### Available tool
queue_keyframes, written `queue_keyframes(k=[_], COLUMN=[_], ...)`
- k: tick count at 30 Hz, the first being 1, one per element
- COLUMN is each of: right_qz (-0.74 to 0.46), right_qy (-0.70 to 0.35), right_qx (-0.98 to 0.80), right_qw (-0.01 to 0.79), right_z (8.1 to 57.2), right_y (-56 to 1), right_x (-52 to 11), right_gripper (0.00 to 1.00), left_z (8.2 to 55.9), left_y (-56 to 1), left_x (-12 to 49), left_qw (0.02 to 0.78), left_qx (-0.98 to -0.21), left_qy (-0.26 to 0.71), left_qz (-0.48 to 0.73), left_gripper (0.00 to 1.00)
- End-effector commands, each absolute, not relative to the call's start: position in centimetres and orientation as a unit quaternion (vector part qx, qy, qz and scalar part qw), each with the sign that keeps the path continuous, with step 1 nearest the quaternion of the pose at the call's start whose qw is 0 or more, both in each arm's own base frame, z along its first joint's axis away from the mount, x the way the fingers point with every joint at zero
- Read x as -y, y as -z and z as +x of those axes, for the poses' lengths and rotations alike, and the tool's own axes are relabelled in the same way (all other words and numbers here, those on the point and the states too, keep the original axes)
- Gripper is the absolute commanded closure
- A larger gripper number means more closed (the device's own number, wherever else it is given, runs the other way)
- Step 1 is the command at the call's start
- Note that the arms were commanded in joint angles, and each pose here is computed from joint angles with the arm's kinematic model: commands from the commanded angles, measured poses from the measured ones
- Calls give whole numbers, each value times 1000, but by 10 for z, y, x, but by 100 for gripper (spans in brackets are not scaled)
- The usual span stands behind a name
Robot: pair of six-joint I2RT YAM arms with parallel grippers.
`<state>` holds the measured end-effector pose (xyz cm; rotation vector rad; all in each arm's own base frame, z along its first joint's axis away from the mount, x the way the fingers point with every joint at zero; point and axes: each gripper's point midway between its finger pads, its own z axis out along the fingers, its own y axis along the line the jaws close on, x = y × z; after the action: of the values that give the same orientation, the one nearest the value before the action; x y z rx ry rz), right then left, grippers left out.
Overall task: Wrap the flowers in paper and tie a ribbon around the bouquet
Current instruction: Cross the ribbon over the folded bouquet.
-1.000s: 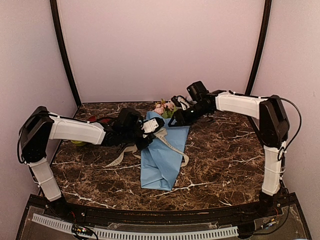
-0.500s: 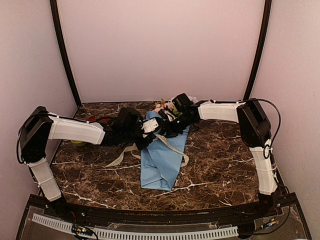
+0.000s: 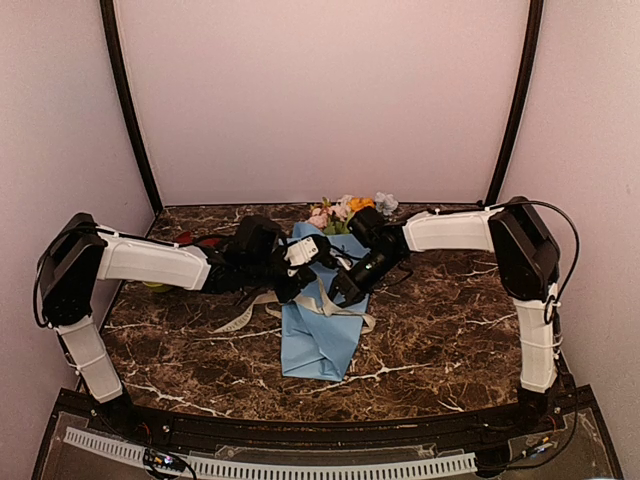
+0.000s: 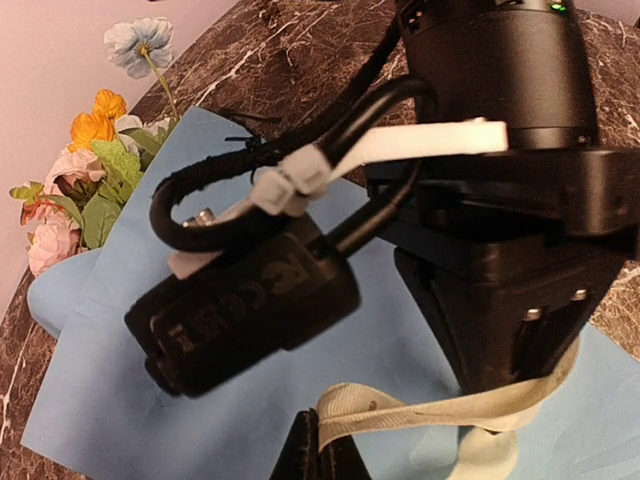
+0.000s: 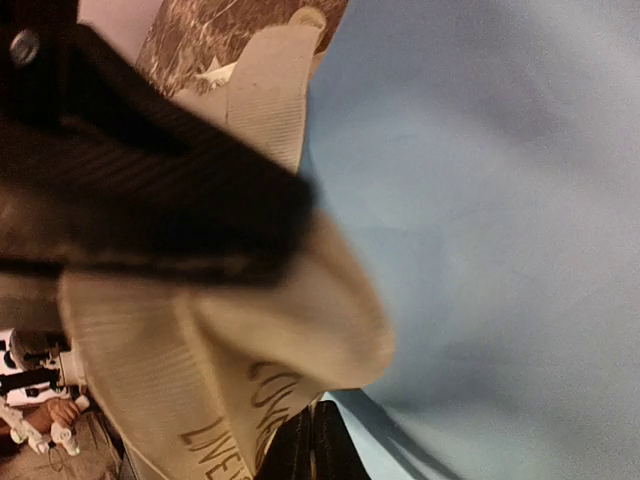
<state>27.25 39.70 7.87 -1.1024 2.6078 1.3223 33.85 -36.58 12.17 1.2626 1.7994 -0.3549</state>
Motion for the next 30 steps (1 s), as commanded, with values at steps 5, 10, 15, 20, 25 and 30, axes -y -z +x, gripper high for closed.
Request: queue_keyframes(k=[5, 10, 15, 20, 25, 30], right_qz=[-366, -334, -279, -196, -191, -179], right_qy=[-418, -396, -372, -320, -328, -316], right_qx=[-831, -855, -885, -922, -913, -919], right_qw=[-35, -21, 22, 93, 147, 154], right_z=[250, 269, 301, 346, 354, 332], right_y=[-80, -74, -77, -84, -109, -103], right_x=[-374, -362, -348, -317, -315, -304], right_gripper=[86, 73, 69, 62, 58, 70], left_z=[355, 360, 361, 361, 361, 364], left_y=[-110, -87, -73, -61, -61, -65], left_x=[366, 365, 364, 364, 366, 367], left_qw=[437, 410, 396, 381, 382, 389], left_qx=[-746, -765, -774, -782, -783, -782], left_qy=[132, 118, 113, 113, 119, 123], left_qz=[485, 483, 482, 481, 477, 471], left_gripper=[100, 100, 100, 100, 100, 100])
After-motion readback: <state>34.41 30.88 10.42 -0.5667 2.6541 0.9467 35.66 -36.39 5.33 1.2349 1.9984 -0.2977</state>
